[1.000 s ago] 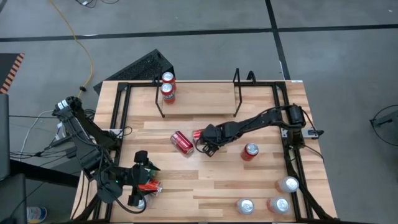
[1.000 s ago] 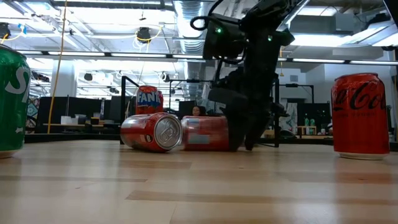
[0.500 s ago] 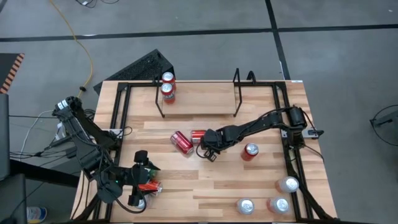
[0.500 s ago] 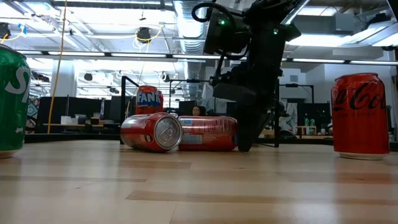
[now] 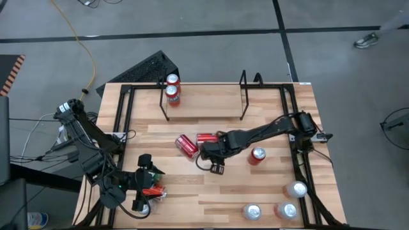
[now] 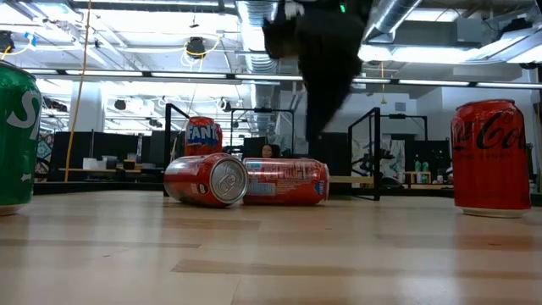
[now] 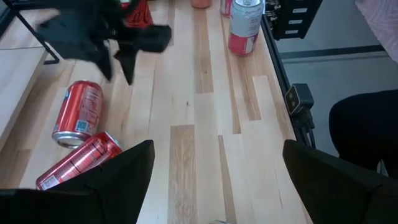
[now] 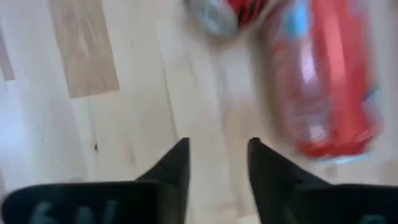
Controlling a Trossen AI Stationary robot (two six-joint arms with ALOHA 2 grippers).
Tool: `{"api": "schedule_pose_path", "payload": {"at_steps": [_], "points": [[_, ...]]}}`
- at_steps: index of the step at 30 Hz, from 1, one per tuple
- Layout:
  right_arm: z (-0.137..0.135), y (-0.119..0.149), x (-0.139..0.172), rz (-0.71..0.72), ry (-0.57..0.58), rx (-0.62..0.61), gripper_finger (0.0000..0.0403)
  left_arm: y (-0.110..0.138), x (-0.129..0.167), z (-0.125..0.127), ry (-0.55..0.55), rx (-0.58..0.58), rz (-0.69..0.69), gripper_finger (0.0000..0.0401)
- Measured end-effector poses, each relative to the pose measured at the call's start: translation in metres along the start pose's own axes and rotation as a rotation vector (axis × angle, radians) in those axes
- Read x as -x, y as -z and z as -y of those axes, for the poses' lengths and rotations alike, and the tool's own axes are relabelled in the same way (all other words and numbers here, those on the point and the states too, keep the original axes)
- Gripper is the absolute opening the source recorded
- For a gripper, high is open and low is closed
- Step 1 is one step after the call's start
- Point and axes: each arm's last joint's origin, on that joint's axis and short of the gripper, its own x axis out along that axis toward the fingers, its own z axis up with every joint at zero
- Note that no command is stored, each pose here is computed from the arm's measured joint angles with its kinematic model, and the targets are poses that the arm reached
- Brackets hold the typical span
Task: Place canned beverage on shelf
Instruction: Put the red soda can on the shelf and align with the other red soda cans
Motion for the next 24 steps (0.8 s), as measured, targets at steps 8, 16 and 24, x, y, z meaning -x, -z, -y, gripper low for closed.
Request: {"api": "schedule_pose_path", "payload": {"at_steps": [8, 16, 24], "points": [[0.037, -0.037, 0.014, 0.195, 0.029, 0.077, 0.0313, 0.000, 0.000, 0.000, -0.001, -0.011, 0.000, 0.0341], [0.074, -0.040, -0.008, 0.097, -0.005, 0.109, 0.0371, 0.002, 0.000, -0.001, -0.006, 0.006, -0.017, 0.0341], [0.074, -0.029, -0.060, -0.099, -0.033, 0.218, 0.0364, 0.002, 0.000, -0.001, -0.006, 0.010, -0.023, 0.0341]]}}
